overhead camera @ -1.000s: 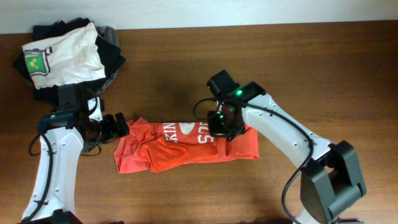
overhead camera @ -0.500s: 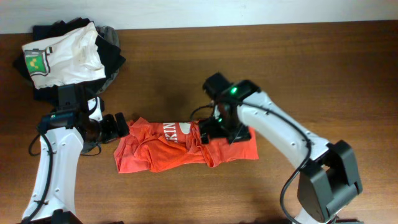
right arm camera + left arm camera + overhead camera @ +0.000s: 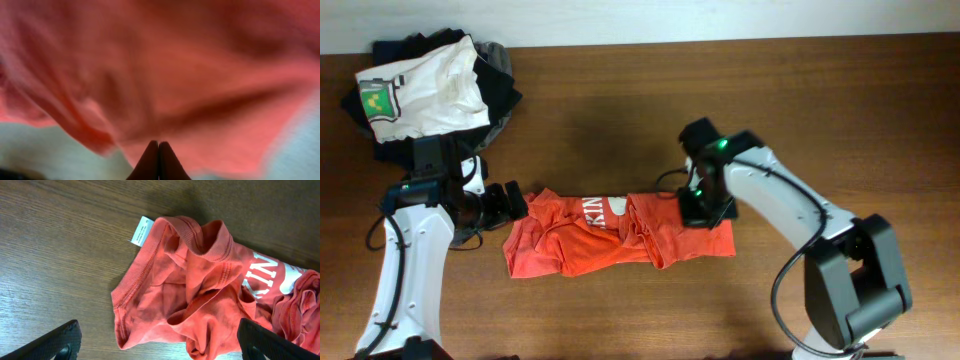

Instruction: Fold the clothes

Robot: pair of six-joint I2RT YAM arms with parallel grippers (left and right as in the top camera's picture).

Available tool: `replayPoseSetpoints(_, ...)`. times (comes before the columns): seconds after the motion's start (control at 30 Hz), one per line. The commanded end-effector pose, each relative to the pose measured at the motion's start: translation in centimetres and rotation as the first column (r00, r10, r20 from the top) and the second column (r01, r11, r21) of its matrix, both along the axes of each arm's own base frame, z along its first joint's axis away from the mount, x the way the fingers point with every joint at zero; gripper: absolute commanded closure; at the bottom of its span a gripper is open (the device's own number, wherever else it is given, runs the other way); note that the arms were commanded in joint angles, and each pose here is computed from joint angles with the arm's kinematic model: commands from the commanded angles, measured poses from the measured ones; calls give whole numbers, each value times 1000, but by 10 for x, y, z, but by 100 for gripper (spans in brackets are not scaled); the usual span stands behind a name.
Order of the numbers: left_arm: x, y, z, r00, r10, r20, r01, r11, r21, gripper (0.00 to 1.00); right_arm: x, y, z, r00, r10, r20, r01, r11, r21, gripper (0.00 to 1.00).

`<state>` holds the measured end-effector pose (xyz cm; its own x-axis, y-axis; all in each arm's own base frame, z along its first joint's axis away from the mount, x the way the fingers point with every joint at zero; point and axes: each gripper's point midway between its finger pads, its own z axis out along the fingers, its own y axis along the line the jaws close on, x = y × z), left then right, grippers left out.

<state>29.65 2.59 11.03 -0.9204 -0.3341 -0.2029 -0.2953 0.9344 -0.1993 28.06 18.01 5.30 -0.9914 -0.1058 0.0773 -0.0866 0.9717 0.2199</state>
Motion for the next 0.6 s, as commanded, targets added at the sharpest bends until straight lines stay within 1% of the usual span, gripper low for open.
replayPoseSetpoints(0.0,-1,-3,-3,1000,2,-10,-3,1000,-14,1,-22,37,-12,999,50,-20,-48,995,84,96)
replayPoseSetpoints(0.07,-1,-3,-3,1000,2,-10,-3,1000,-14,1,-25,49,-18,999,49,-6,-48,995,92,94)
replayPoseSetpoints(0.13,-1,-3,-3,1000,2,-10,-3,1000,-14,1,-30,61,-30,999,32,11,-33,996,79,87)
replayPoseSetpoints(0.23,-1,-3,-3,1000,2,-10,-3,1000,-14,1,-35,75,-48,1000,22,7,-22,998,66,87)
replayPoseSetpoints(0.33,-1,-3,-3,1000,2,-10,-3,1000,-14,1,-38,104,-58,998,64,-1,-62,984,164,87)
replayPoseSetpoints(0.4,-1,-3,-3,1000,2,-10,-3,1000,-14,1,-39,118,-53,997,79,-5,-76,970,232,91)
replayPoseSetpoints(0.47,-1,-3,-3,1000,2,-10,-3,1000,-14,1,-34,132,-34,996,88,6,-86,952,294,96)
replayPoseSetpoints(0.53,-1,-3,-3,1000,3,-10,-3,1000,-14,1,-28,137,-14,995,93,22,-95,948,304,95)
replayPoseSetpoints(0.57,-1,-3,-3,1000,3,-10,-3,1000,-14,1,-27,137,-3,994,103,29,-107,948,299,90)
